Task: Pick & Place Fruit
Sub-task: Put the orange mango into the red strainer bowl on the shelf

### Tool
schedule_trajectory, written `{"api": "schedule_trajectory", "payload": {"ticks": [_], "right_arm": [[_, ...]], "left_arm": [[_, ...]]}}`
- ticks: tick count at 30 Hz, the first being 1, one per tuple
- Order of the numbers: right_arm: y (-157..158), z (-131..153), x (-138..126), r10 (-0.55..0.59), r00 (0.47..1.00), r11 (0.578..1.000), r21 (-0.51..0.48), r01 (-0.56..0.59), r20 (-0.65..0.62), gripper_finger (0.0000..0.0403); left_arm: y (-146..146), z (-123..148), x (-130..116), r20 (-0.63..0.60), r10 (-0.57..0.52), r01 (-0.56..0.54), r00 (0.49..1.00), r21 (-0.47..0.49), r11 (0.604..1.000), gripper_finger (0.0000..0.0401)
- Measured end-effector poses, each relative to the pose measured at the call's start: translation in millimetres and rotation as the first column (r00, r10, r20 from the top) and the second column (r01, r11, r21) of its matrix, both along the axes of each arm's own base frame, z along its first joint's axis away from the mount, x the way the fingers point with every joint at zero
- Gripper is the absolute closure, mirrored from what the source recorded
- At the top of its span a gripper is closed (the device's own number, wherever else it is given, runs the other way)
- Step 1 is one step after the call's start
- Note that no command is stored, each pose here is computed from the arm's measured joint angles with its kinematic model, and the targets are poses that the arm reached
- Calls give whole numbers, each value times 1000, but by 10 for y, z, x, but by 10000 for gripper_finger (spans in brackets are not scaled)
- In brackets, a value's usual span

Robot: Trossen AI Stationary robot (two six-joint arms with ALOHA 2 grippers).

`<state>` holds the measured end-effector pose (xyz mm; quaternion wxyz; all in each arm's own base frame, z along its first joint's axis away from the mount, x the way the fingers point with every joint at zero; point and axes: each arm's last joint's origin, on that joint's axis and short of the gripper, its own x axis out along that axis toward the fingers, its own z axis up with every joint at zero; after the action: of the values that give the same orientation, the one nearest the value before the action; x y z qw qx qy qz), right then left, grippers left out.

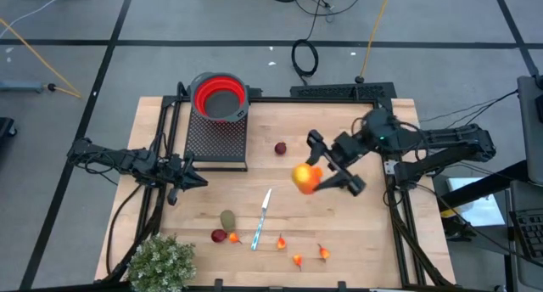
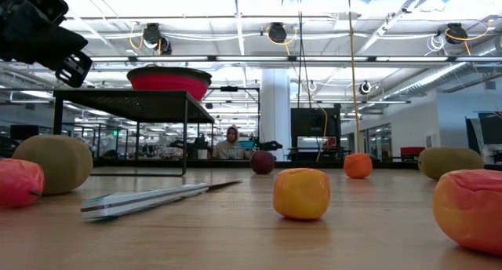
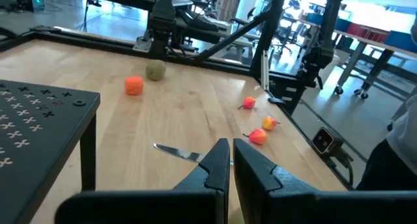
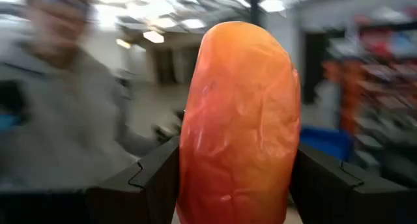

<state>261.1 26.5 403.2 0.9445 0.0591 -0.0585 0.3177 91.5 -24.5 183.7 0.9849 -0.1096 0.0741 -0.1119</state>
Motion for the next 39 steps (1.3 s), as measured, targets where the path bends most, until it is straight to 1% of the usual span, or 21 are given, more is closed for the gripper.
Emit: {"api": "schedule_trajectory", "payload": {"ticks": [3,6,9,11,14,17,18,20,23,26,28,30,33,34,36,37,39], "right_arm": [[-28,-105,32,-121,987,993,-11,121,-106,175],[-61,-200,49,-243,950,970,-46,239,-194,172],[-101,-282,55,-384,888,923,-104,370,-253,170],[-132,-328,55,-482,831,876,-151,458,-277,172],[-183,-383,46,-631,724,776,-239,583,-280,175],[-233,-431,50,-760,603,649,-338,681,-245,175],[-249,-445,53,-798,560,601,-372,708,-224,173],[-275,-477,78,-856,488,509,-444,737,-171,172],[-303,-546,143,-909,411,377,-571,729,-75,174],[-321,-649,243,-931,364,249,-692,678,22,175],[-332,-725,312,-935,346,164,-762,626,83,173],[-339,-810,386,-930,340,85,-822,563,137,169],[-352,-932,474,-921,329,-36,-888,459,207,169],[-355,-973,507,-917,330,-70,-902,427,227,171],[-361,-1030,564,-907,330,-123,-915,384,260,175],[-363,-1054,587,-902,335,-143,-920,364,272,175],[-362,-1082,626,-891,353,-159,-925,346,286,175]], "left_arm": [[0,0,0,2,-1,1,1000,8,1000,382],[0,0,0,3,-1,1,1000,9,1000,382],[0,0,0,2,-1,1,1000,9,1000,382],[0,0,0,2,-1,1,1000,9,1000,382],[0,0,0,2,-1,1,1000,9,1000,382],[0,0,0,2,-1,1,1000,9,1000,382],[0,0,0,2,-1,1,1000,9,1000,382],[0,1,0,3,-1,1,1000,8,1000,382],[0,1,0,3,-1,1,1000,8,1000,382],[0,1,0,3,-1,1,1000,8,1000,382],[0,1,0,3,-2,2,1000,8,1000,382],[0,1,0,3,-2,2,1000,8,1000,382],[0,1,0,3,-2,2,1000,7,1000,382],[0,1,0,3,-2,2,1000,6,1000,382],[0,3,0,5,-2,1,1000,5,1000,382],[-1,6,1,7,-2,2,1000,5,1000,382],[0,8,1,9,-2,2,1000,4,1000,382]]}}
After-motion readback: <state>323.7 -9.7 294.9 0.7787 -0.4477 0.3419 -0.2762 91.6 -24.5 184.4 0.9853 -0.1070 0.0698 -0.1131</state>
